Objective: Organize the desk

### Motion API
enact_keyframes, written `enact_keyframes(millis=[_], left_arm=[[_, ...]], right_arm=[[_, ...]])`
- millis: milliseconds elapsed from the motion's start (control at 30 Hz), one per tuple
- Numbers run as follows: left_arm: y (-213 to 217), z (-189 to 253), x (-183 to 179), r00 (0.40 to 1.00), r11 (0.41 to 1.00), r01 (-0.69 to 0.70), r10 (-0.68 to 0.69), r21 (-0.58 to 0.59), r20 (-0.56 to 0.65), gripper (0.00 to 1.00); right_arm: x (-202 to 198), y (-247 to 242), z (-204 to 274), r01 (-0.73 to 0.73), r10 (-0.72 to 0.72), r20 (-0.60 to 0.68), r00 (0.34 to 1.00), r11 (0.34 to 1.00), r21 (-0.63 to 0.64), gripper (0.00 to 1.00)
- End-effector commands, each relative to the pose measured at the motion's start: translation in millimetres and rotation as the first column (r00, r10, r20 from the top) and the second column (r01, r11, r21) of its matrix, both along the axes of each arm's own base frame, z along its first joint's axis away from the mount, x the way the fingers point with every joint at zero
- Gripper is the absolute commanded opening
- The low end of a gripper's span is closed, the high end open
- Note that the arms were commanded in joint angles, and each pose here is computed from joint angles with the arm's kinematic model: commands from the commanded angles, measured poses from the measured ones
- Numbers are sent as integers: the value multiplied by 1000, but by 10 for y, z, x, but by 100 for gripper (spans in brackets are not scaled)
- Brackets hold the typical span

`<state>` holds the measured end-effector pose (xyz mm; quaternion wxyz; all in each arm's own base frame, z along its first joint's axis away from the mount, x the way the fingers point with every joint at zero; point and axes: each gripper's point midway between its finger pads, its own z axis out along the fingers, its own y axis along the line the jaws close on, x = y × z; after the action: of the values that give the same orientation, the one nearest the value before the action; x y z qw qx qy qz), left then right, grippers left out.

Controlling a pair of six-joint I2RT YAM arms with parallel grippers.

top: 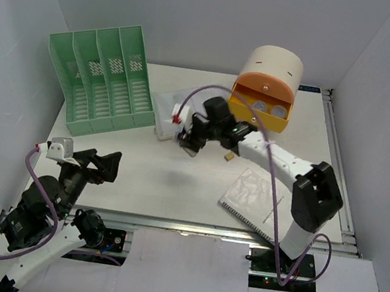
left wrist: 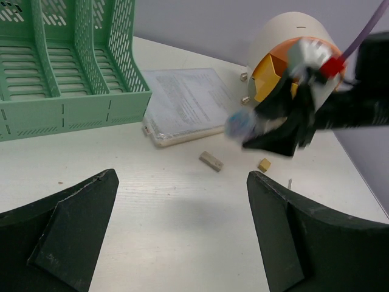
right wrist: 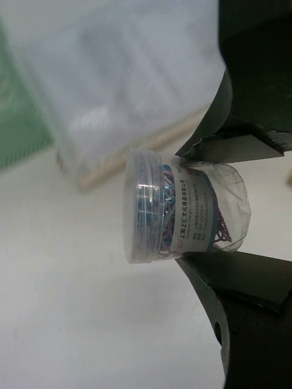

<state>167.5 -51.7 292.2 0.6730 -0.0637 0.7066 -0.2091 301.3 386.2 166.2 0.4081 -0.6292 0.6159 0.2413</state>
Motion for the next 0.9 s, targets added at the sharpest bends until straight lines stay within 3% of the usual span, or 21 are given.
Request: enact_keyframes(millis=[0,133,233,433,533,600,667,733,767,800,867], left_arm=[[-48,-51,57,1000,1000,-2,3,21,-18,98],[-74,-71,83,1000,999,-1,2,36,-27,98],[-87,-77,86,1000,999,4,-3,39,-30,98],[-92,-90,93,999,999,3,-2,42,-34,98],[-93,-94,92,999,999,4,-3,43,-36,98],[-94,-91,89,999,999,6,-5,41,-34,98],[-95,-89,87,999,999,7,-6,41,-33,98],[-97,-93,94,999,999,5,-4,43,-36,98],[-100,-98,100,999,999,4,-2,46,-39,98],[-102,-100,104,999,999,3,-1,48,-41,98],[-113,-109,111,999,999,5,-2,52,-47,98]], right_arm=[[877,-709,929,384,-378,-70,923,903,192,22],[1403,-1350,1182,646,-637,-122,761,725,240,25],[1614,-1671,1219,764,-745,-184,641,594,253,28],[1849,-1880,997,871,-803,-338,491,440,219,36],[2008,-1996,962,906,-804,-419,422,363,216,46],[2047,-1991,953,905,-784,-452,425,367,215,57],[2028,-1954,935,895,-765,-467,445,392,212,81],[1984,-1908,897,882,-744,-477,468,423,206,94],[1963,-1884,892,875,-734,-480,481,438,208,97],[1948,-1861,899,867,-725,-480,494,451,212,91],[1930,-1844,931,855,-714,-473,515,469,222,90]])
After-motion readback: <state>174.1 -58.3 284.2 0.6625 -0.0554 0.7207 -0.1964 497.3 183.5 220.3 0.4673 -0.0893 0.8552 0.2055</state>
